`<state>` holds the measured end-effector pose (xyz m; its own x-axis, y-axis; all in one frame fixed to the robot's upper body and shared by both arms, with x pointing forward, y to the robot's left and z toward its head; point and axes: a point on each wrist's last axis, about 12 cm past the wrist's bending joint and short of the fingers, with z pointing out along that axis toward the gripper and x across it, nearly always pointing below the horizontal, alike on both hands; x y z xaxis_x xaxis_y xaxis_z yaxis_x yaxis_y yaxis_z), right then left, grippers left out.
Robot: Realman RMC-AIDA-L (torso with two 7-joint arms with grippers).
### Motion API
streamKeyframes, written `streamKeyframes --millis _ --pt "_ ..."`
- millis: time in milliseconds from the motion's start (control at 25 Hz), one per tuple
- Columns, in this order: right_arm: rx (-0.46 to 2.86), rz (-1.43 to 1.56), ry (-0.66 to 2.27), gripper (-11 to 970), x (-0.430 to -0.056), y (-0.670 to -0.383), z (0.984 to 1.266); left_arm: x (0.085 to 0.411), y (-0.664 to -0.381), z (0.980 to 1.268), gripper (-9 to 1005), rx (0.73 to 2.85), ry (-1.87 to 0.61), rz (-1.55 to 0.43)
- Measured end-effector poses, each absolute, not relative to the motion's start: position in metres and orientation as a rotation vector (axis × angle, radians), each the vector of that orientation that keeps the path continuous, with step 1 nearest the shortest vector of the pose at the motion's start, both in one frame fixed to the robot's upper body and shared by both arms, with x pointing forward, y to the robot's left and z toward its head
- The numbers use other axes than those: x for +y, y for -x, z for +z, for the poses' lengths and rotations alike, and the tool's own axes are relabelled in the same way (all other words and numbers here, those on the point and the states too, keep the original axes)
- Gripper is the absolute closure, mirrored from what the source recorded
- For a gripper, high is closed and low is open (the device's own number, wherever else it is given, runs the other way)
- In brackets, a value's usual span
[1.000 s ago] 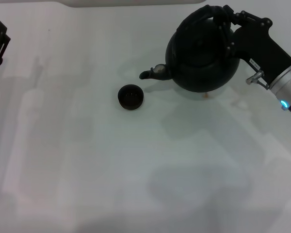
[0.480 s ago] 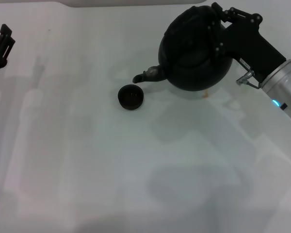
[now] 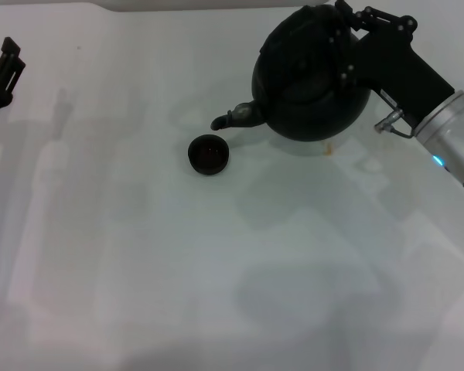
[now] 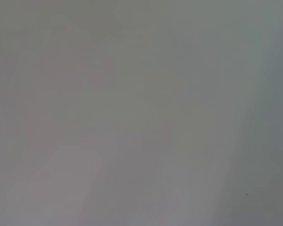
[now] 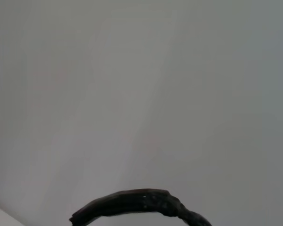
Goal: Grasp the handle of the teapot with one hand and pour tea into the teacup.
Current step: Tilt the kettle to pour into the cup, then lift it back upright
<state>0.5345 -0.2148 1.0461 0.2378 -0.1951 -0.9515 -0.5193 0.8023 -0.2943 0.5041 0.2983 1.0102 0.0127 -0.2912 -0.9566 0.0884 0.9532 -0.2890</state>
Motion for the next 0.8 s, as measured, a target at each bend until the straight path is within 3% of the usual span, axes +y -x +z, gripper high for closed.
streamKeyframes --millis 800 --pt "1.267 0.146 0.768 817 -0.2053 -0.5388 1.0492 0.2934 -0.5071 1.0115 109 1.528 0.164 -0.315"
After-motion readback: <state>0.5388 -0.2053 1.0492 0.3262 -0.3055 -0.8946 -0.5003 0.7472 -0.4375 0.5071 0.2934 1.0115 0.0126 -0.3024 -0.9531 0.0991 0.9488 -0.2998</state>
